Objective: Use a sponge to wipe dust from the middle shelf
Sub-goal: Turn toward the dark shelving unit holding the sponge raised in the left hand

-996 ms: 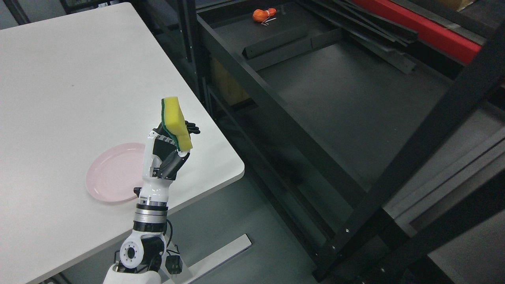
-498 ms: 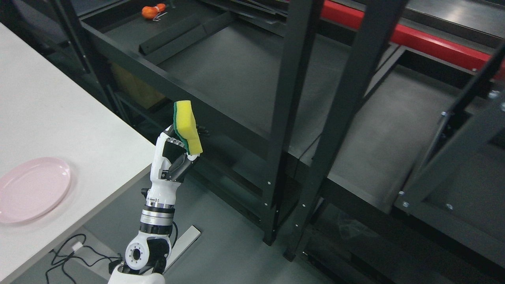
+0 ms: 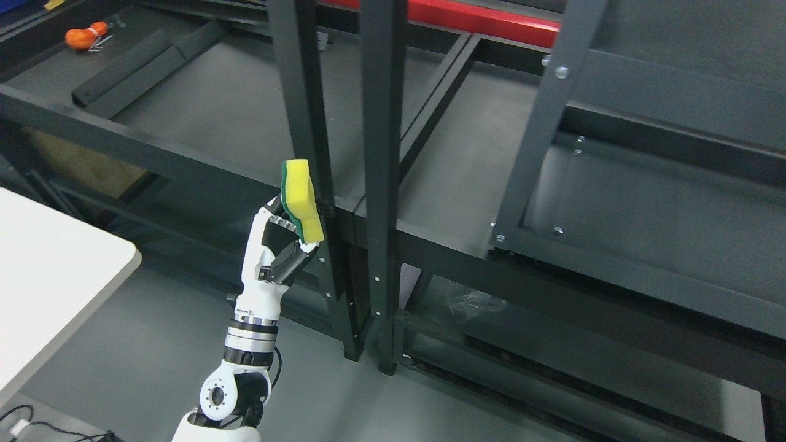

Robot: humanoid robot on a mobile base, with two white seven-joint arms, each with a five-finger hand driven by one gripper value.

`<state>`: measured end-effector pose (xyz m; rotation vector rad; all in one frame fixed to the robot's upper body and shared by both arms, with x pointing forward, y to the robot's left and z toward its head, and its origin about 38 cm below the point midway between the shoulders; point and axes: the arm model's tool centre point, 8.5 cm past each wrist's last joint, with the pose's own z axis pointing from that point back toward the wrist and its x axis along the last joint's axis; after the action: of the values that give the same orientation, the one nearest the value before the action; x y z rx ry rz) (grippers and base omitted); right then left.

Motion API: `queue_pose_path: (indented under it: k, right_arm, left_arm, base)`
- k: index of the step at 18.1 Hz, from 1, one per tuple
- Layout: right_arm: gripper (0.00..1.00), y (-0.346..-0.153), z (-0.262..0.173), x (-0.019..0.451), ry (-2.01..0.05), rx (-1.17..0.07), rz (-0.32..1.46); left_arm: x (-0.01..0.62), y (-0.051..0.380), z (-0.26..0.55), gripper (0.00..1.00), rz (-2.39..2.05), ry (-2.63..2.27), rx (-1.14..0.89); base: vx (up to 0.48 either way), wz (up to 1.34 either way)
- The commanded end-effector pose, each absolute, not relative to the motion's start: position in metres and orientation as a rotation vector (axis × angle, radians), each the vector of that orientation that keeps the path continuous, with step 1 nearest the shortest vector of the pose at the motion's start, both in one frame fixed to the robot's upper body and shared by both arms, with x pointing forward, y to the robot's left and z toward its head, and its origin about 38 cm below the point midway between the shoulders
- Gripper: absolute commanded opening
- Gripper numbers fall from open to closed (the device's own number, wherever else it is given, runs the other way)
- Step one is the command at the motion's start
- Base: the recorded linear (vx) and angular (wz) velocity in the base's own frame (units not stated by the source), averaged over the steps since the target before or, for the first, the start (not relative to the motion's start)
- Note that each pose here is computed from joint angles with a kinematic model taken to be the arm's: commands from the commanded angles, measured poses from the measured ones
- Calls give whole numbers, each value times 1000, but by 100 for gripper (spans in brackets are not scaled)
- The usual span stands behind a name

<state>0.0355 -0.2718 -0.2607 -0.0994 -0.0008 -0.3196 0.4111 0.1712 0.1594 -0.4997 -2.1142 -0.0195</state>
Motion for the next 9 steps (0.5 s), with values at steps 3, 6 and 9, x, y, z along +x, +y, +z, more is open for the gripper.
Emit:
queue_pose_path:
  k: [3, 6, 9]
  right_arm:
    - [100, -284, -260, 41, -21, -118, -321]
    - [100, -284, -260, 41, -21, -118, -321]
    - [100, -284, -260, 41, -21, -118, -319]
  left_arm:
    - [405, 145, 156, 0, -230, -2102, -489]
    - [402, 112, 164, 0, -434, -2113, -507]
    - [410, 68, 195, 0, -688, -2167, -498]
  base:
    - [-119, -550]
    - [-117, -528]
    - [-64, -329]
